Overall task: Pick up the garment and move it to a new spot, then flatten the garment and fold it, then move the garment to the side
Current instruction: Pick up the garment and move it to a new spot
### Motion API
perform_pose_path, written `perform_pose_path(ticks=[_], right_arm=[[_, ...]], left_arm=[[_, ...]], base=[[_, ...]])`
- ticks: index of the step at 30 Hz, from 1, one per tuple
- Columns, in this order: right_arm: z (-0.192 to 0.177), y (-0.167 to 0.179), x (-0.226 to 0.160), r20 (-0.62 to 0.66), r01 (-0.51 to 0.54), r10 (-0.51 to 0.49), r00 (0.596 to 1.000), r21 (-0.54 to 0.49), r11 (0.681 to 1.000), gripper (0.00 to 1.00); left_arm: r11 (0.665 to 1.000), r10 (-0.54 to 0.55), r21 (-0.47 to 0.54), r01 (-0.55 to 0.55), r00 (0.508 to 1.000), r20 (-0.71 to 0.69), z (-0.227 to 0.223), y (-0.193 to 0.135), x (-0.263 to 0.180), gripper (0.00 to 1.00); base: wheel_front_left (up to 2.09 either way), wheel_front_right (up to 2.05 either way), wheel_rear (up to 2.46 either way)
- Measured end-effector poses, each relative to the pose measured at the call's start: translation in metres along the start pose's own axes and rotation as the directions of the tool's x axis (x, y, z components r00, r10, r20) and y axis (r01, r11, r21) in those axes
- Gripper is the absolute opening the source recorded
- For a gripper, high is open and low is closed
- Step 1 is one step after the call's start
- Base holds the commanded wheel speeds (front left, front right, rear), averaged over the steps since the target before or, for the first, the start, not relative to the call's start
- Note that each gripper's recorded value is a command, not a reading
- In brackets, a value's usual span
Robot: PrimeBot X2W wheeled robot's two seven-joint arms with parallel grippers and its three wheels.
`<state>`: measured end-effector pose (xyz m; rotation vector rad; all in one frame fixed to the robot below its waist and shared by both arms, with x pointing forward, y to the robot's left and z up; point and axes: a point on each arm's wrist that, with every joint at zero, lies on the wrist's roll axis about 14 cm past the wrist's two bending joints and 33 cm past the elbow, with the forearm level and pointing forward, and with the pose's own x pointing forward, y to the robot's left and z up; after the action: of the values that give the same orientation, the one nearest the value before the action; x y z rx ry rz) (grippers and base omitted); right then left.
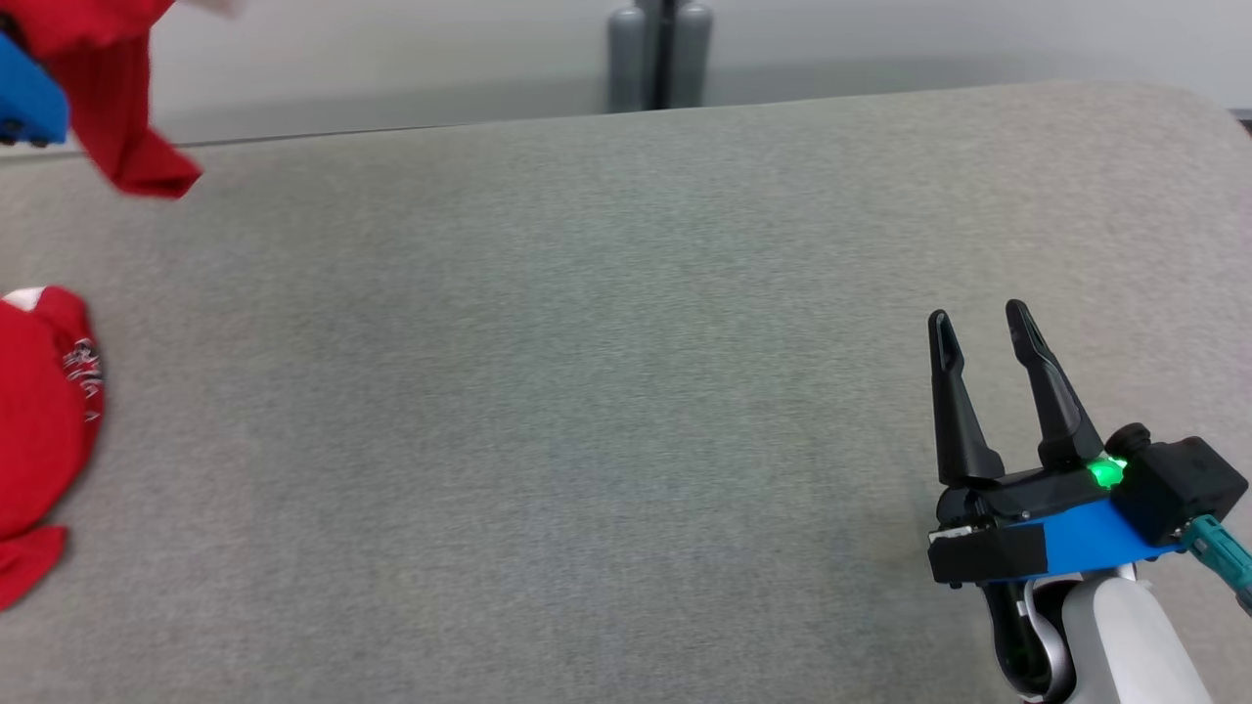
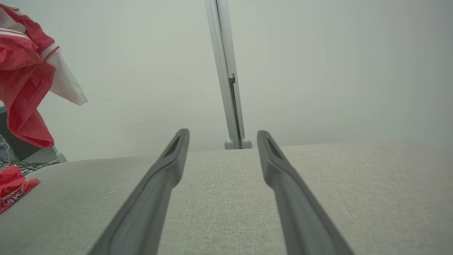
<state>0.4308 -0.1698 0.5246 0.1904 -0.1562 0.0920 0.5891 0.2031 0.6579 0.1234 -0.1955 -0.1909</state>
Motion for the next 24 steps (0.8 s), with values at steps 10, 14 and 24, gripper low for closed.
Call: perform_pose_path(ticks=[10, 14, 24], right_arm=[[0.018, -0.042, -0.030, 0.023, 0.135, -0.135, 0.991, 0.008, 0.991, 1.00], [0.023, -0.055, -0.040, 0.031, 0.176, -0.177, 0.984, 0.015, 0.984, 1.00], [0.031, -0.070, -0.053, 0.043, 0.229, -0.229, 0.972, 0.014, 0.973, 1.00]], left_arm=[[0.935, -0.348, 0.017, 0.355, 0.905, 0.245, 0.074, -0.152, 0.030, 0.00], [0.886, -0.448, 0.009, 0.465, 0.849, 0.281, 0.084, -0.203, 0.027, 0.00], [0.785, -0.590, -0.113, 0.609, 0.790, 0.166, 0.015, -0.276, -0.001, 0.00]], base=[[0.00, 0.00, 0.00], [0.00, 0.00, 0.00], [0.00, 0.00, 0.00]])
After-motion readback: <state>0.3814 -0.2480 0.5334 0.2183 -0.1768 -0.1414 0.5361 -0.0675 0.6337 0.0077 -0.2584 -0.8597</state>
